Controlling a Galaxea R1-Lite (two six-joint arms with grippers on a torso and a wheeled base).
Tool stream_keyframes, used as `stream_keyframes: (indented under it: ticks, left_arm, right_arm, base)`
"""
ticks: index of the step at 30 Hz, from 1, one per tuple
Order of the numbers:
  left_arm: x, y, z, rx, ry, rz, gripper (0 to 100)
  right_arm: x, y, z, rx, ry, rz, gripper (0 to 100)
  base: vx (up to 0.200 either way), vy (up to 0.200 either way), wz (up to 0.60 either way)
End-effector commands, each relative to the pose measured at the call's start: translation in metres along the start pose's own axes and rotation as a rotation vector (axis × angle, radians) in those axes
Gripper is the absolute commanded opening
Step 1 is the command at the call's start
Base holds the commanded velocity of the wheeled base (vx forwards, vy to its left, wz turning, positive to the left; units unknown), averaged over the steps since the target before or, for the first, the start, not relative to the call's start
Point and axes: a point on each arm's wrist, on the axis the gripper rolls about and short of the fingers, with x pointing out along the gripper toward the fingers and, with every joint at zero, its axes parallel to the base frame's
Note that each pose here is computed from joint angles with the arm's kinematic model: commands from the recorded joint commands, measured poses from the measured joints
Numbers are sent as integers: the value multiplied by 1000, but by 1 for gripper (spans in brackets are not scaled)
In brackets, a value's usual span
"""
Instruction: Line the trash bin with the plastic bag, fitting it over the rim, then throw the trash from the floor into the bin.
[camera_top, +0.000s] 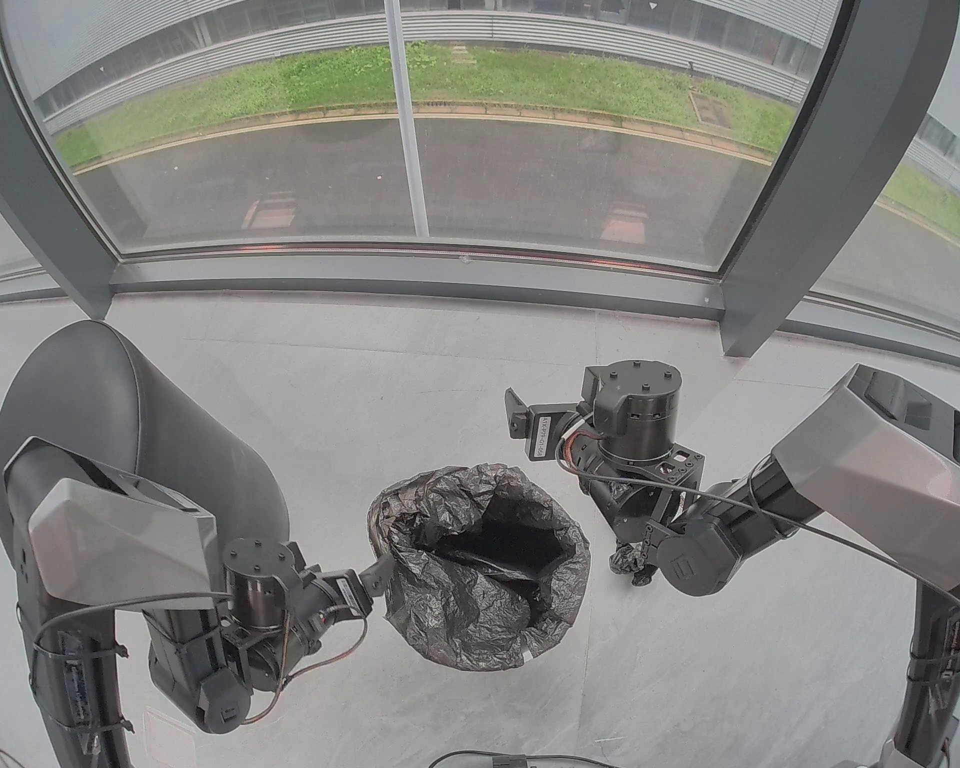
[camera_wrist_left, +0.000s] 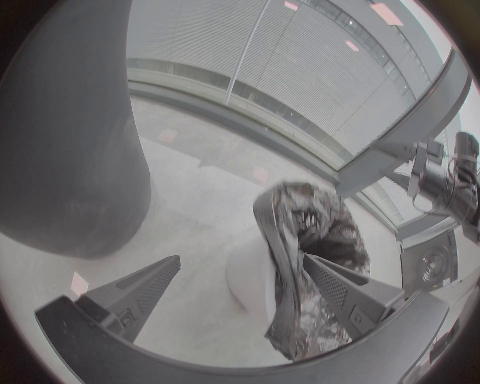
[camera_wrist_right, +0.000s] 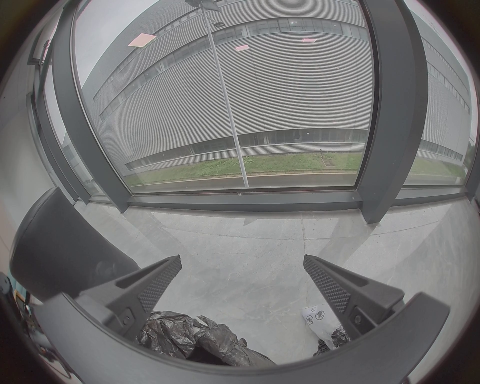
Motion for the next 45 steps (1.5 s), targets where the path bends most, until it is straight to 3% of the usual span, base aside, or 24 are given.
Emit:
stream_keyframes:
  ticks: [1,6,15,25,45]
  left_arm:
    - [-6,3,33,2,-128,9,100]
    - [2,14,30,9,-115,48,100]
    - [7,13,26,7,-105,41,100]
    - [26,23,1,19,-27,79,100]
    - [34,27,-9,21,-3,92,100]
  right_arm:
    - [0,-2,3,4,-8,-4,100]
    - [0,-2,1,3,1,14,100]
    - [0,-2,2,7,-7,15,100]
    - [1,-2,-1,4,-1,14,100]
    - [2,-2,-5,-1,6,13,100]
  base:
    - [0,0,0]
    - [0,0,0]
    - [0,0,0]
    - [0,0,0]
    - [0,0,0]
